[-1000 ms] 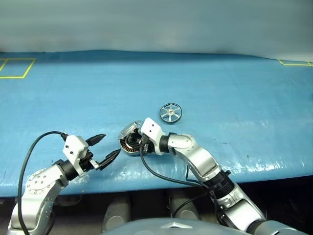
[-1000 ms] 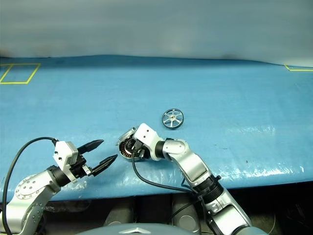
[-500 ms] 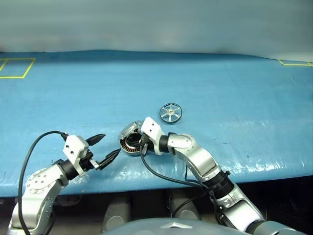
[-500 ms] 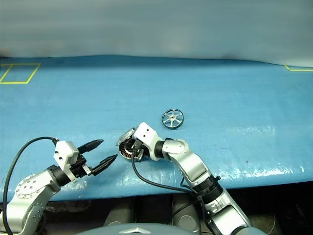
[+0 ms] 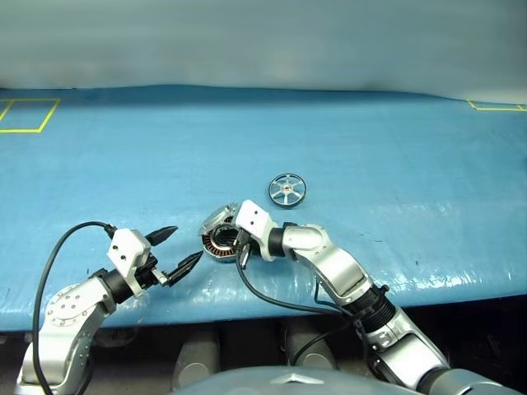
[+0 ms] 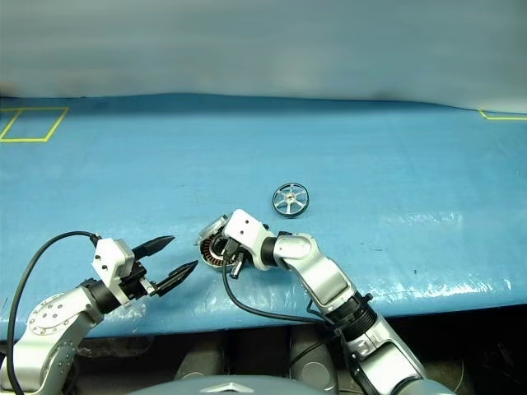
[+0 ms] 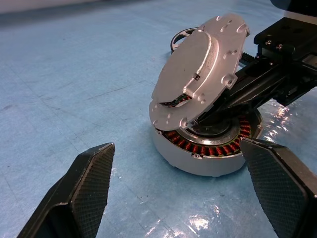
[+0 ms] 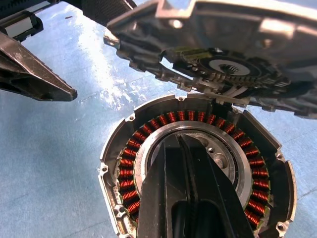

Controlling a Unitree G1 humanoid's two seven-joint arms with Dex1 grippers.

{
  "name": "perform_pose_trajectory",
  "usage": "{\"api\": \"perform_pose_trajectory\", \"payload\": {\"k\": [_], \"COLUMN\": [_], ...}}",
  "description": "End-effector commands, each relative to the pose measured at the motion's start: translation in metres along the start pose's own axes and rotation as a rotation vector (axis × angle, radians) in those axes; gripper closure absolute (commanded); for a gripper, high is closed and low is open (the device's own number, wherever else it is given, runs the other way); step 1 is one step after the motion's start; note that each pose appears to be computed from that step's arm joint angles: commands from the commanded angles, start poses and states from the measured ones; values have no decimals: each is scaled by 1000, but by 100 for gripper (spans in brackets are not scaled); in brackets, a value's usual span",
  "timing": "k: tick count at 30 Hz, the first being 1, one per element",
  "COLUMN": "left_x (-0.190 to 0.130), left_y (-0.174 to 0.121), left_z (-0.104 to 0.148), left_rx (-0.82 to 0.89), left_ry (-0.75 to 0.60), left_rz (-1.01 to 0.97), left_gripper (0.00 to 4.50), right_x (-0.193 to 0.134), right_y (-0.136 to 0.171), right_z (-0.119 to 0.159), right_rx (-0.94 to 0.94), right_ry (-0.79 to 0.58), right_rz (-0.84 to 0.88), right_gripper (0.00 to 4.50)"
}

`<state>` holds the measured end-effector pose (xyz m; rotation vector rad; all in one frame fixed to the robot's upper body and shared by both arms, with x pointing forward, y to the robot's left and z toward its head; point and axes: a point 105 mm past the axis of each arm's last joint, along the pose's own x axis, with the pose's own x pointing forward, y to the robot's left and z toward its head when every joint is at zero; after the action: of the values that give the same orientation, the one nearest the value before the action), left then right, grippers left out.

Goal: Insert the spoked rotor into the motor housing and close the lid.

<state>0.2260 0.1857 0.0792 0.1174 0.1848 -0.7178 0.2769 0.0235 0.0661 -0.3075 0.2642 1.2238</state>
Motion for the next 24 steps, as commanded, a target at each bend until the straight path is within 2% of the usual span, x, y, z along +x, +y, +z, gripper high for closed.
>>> {"api": "perform_pose_trajectory", "payload": {"k": [1,6,15,20,24], "left_x": [0,2,4,6,8], "left_y": [0,0,0,0,-1], "left_z": [4,4,4,4,4], "left_rx": [15,15,8,10,12], "left_ry": [-22,-20,-19,-19,-20], "left_rz": [4,-1,-14,-23,-31], "left_gripper": [9,9,9,9,9], "right_x": [1,0,-19,-26,-25], "right_y": [3,0,-1,0,-5], "right_z": [-16,-8,28,32,23], "right_rx": [22,50,75,89,98], "right_ry": [61,15,-153,-178,-141], "right_rz": [7,-8,15,15,-25], "right_gripper": [449,449,449,449,449]}}
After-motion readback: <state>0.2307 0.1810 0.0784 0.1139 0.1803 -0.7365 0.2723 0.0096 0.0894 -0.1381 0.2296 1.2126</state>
